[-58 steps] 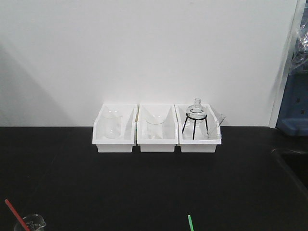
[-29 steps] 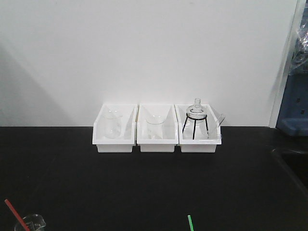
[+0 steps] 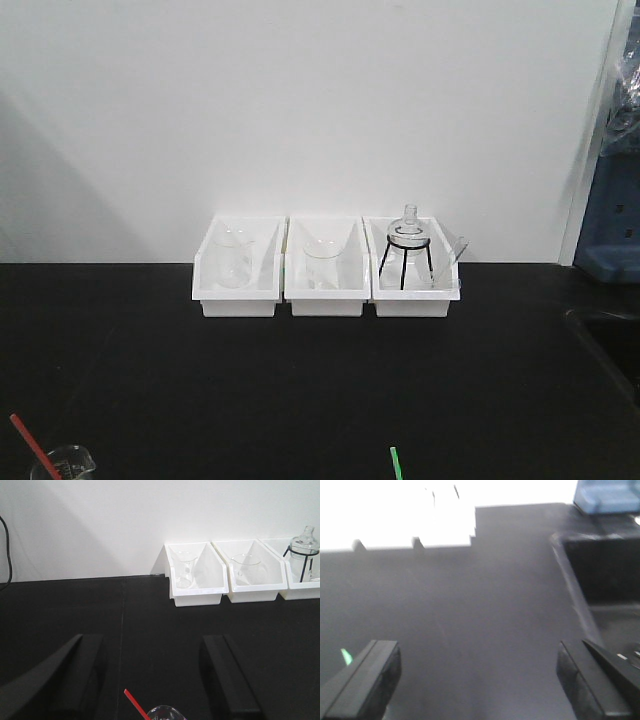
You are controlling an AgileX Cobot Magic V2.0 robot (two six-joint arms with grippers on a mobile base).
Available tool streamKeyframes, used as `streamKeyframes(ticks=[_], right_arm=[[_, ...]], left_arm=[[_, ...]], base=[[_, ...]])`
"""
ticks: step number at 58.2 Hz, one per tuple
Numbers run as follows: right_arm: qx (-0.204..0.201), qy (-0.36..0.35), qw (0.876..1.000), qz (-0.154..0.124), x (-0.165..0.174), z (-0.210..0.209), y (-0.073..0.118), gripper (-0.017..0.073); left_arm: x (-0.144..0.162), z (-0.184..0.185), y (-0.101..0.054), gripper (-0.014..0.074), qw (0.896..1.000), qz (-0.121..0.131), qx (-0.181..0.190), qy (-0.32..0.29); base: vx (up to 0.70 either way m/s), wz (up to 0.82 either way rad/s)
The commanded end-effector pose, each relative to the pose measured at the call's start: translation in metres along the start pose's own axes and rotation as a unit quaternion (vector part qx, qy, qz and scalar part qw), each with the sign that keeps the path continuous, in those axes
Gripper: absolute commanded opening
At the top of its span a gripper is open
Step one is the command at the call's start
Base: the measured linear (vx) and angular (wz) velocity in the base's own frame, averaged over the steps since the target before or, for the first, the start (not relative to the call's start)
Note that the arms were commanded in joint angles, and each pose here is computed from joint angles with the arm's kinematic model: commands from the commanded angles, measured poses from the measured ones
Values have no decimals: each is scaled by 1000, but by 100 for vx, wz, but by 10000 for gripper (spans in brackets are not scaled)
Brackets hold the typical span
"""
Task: Sort red and green spoons into left cabinet
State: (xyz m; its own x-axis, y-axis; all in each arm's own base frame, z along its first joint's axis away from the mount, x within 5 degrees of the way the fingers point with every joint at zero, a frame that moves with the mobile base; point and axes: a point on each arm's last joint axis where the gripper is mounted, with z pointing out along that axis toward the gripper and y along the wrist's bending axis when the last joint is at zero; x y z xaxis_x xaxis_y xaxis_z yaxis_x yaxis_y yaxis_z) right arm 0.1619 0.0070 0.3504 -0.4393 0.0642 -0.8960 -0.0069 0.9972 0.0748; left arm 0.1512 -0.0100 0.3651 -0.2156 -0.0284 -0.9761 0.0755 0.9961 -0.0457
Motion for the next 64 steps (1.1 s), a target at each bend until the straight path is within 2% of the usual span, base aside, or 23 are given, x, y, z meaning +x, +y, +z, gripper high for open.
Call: streamKeyframes(ticks=[1, 4, 9, 17, 20, 26, 31, 37, 45, 56, 64], right_arm=[[-22, -77, 997, 21, -22, -8, 5, 716], [-29, -76, 996, 19, -22, -8, 6, 703], [-43, -66, 997, -6, -22, -2, 9, 677], [-98, -29, 994, -47, -31, 17, 21, 619], [-130, -15, 989, -70, -36, 27, 27, 599], [-189, 12, 978, -93, -47, 49, 38, 575], [-221, 42, 968, -114, -51, 73, 44, 573], [-236, 79, 959, -133, -49, 103, 46, 573], [-242, 121, 954, -126, -37, 140, 50, 573], [-266, 171, 934, -166, -5, 178, 81, 573], [-260, 188, 935, -150, 10, 196, 98, 573]], left_arm=[[-20, -5, 0, 561, 998, -7, -1, -60], [-19, -4, 0, 562, 998, -7, 0, -57], [-18, -4, -1, 562, 999, -8, 1, -49], [-16, -4, -1, 562, 999, -7, 2, -40], [-15, -4, -1, 562, 999, -7, 2, -36], [-14, -4, -1, 562, 1000, -7, 3, -28], [-13, -4, -1, 562, 1000, -1, 2, -21], [-11, -4, -1, 562, 1000, 1, 2, -10], [-8, -4, -1, 562, 1000, 1, 4, 3], [-6, -4, -2, 562, 1000, 1, 5, 13], [-6, -4, -2, 562, 1000, 1, 5, 18]], base=[[0, 0], [0, 0], [0, 0], [0, 0], [0, 0], [0, 0], [0, 0], [0, 0], [0, 0], [0, 0], [0, 0]])
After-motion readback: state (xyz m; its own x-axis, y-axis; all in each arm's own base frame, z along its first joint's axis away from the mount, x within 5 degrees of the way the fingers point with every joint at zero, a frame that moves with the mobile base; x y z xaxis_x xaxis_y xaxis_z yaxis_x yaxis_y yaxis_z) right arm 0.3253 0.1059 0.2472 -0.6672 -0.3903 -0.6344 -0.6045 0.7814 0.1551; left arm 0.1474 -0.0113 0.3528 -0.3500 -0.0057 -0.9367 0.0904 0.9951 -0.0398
